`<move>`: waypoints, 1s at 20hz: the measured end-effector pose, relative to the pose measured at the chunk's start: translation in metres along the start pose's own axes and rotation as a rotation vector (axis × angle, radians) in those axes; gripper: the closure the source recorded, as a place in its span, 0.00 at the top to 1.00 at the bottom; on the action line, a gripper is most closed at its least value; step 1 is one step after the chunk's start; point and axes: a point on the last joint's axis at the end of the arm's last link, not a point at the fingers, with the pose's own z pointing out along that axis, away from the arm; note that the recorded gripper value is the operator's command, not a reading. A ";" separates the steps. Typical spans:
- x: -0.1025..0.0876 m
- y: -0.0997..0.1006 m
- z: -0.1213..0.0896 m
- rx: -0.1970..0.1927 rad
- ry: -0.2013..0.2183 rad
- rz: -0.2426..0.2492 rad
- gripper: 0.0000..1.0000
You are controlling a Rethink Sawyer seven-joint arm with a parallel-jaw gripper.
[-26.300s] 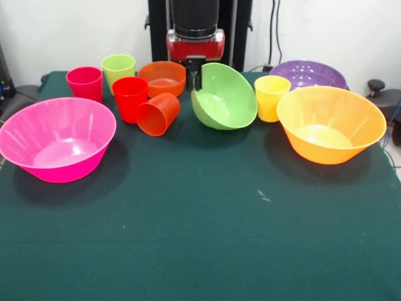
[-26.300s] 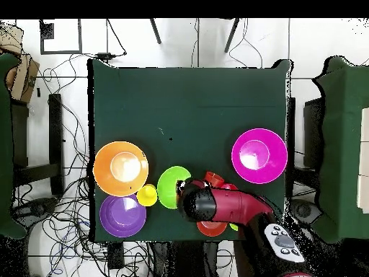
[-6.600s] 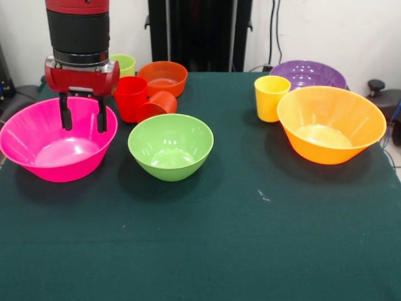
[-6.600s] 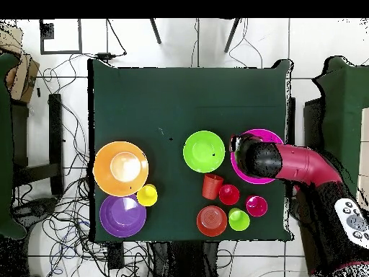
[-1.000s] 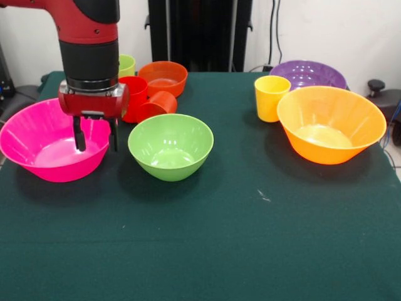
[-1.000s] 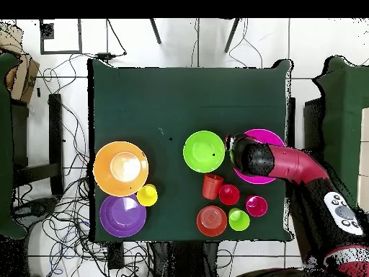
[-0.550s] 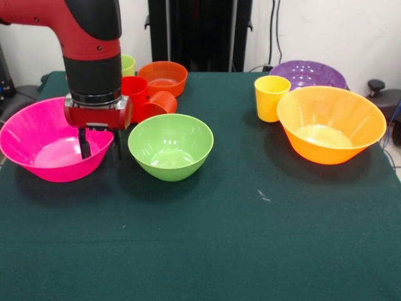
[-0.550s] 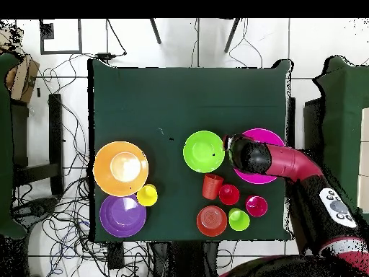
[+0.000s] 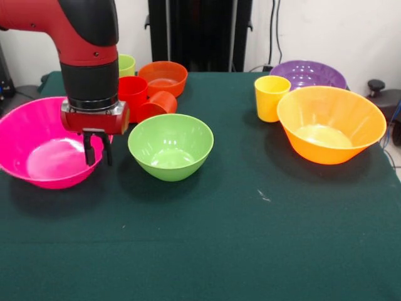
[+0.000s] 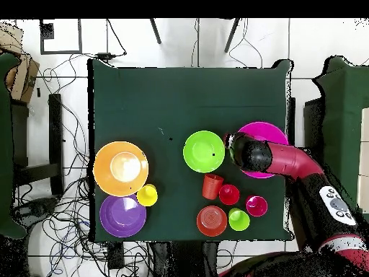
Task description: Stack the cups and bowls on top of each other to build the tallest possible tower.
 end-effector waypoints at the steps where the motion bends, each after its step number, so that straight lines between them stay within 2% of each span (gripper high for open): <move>1: -0.001 -0.001 -0.002 0.004 -0.003 0.000 0.00; 12: -0.004 -0.006 -0.010 0.017 -0.011 -0.002 0.00; 20: -0.013 -0.010 -0.039 0.044 -0.038 -0.015 0.00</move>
